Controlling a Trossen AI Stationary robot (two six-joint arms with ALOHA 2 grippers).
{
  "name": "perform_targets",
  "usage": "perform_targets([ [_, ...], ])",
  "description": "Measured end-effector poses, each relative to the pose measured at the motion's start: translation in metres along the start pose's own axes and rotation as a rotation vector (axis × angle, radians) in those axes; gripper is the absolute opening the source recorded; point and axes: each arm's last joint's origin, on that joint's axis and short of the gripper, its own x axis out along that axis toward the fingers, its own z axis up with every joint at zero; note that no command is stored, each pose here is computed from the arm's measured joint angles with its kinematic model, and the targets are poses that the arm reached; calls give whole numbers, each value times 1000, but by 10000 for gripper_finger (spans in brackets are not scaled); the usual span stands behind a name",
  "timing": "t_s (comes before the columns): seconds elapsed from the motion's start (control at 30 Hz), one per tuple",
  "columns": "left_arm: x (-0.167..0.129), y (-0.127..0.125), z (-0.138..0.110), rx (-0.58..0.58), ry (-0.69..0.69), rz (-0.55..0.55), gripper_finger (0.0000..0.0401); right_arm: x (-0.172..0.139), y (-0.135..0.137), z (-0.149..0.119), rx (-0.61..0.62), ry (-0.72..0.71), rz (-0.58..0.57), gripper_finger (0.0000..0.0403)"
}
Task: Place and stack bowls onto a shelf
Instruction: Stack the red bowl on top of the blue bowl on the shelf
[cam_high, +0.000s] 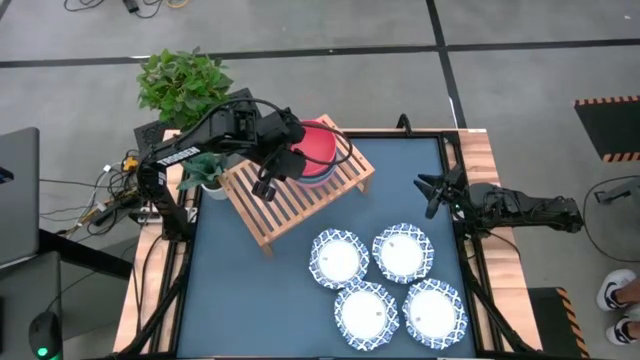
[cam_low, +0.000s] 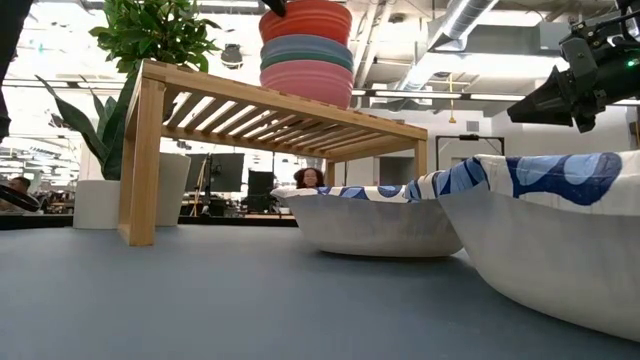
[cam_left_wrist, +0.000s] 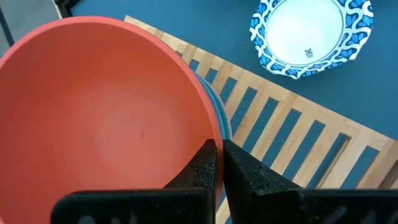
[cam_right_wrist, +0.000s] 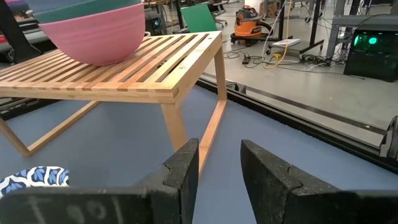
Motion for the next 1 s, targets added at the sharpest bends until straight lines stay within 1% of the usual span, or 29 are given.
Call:
perform_targets([
  [0.77, 0, 1, 2, -7, -23, 8, 0, 0, 0, 0, 1, 0, 0, 144],
  [1.0, 0, 0, 2, -4, -35, -11, 0, 0, 0, 0, 1, 0, 1, 144],
])
